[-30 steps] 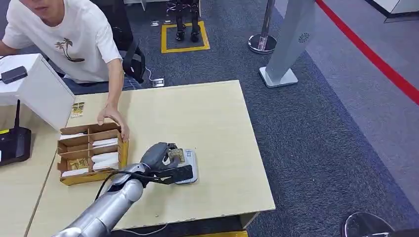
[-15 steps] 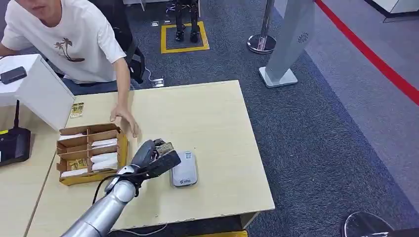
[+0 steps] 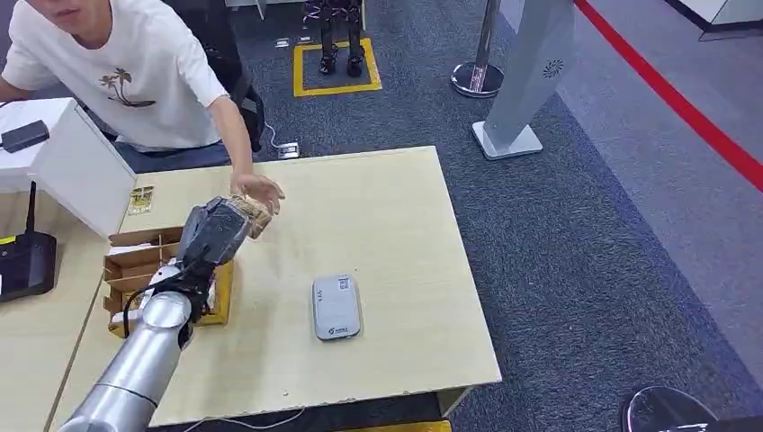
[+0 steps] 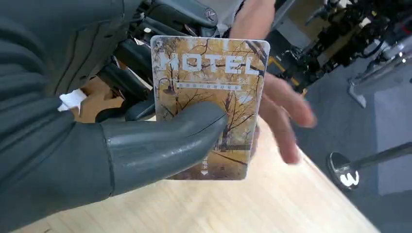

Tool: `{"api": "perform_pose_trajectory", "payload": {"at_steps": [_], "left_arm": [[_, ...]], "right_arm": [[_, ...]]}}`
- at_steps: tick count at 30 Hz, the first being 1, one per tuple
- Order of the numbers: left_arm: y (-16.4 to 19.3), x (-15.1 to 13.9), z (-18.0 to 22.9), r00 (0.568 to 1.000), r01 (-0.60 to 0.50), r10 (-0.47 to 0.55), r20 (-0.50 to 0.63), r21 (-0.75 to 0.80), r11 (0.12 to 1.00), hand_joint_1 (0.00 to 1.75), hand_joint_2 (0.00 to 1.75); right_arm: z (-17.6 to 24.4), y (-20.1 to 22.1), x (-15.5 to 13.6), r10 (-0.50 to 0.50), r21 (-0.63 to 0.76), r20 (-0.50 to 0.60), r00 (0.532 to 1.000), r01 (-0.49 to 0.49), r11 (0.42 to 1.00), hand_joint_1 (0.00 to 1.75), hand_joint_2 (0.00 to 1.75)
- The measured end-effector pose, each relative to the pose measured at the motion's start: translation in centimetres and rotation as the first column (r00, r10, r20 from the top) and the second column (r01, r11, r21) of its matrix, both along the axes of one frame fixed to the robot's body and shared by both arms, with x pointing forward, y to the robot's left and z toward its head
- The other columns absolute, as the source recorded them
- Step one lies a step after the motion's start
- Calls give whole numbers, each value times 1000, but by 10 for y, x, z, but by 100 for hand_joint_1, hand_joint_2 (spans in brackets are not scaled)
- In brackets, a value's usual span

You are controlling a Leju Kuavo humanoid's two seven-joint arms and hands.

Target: Pass the card to the sensor for recognition and then transmit it.

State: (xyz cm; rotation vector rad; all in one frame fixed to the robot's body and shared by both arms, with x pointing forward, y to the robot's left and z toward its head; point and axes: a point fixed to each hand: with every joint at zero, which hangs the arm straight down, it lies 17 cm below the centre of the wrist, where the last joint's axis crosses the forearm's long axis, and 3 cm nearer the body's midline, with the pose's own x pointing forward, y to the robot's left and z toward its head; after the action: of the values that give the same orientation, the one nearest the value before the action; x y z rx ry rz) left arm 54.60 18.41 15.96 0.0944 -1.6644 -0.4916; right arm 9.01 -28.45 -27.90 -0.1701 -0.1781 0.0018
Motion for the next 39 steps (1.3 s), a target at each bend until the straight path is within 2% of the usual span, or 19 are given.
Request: {"api": "perform_pose_trajectory", "payload": {"at_steps": [5, 10, 17, 18, 19, 20, 30, 36, 37, 39], "left_arm": [[10, 3, 10, 999, -27, 28, 25, -27, 999, 175, 175], [43, 3, 18, 978, -172, 174, 119, -30, 985, 175, 175], [65, -7, -3, 968, -231, 233, 93, -32, 973, 175, 175], [67, -8, -5, 967, -235, 236, 90, -32, 972, 0, 175], [69, -8, -6, 967, -238, 241, 89, -33, 971, 0, 175], [70, -9, -7, 966, -240, 242, 89, -34, 970, 0, 0], [80, -9, 6, 963, -238, 237, 128, -9, 971, 0, 0], [90, 4, 31, 956, -253, 239, 168, 71, 965, 0, 0], [92, 6, 36, 955, -255, 239, 176, 75, 964, 0, 175], [94, 10, 39, 955, -259, 238, 179, 109, 960, 0, 175]], "right_arm": [[0, 1, 0, 3, 2, 0, 1000, -3, 1000, 0, 175], [0, 4, -2, 2, 5, -3, 1000, -2, 1000, 0, 175], [0, 8, -3, 2, 8, -7, 1000, -2, 1000, 0, 175], [0, 8, -3, 2, 8, -7, 1000, -2, 1000, 0, 175], [0, 8, -3, 2, 8, -7, 1000, -2, 1000, 0, 175], [0, 8, -3, 2, 9, -7, 1000, -2, 1000, 0, 175], [-1, 12, -5, 3, 18, -14, 1000, -3, 1000, 0, 175], [-1, 13, -5, 5, 20, -14, 1000, -5, 1000, 0, 175], [-1, 13, -5, 6, 21, -14, 1000, -5, 1000, 0, 175], [-1, 13, -5, 7, 22, -14, 1000, -7, 1000, 0, 175]]}}
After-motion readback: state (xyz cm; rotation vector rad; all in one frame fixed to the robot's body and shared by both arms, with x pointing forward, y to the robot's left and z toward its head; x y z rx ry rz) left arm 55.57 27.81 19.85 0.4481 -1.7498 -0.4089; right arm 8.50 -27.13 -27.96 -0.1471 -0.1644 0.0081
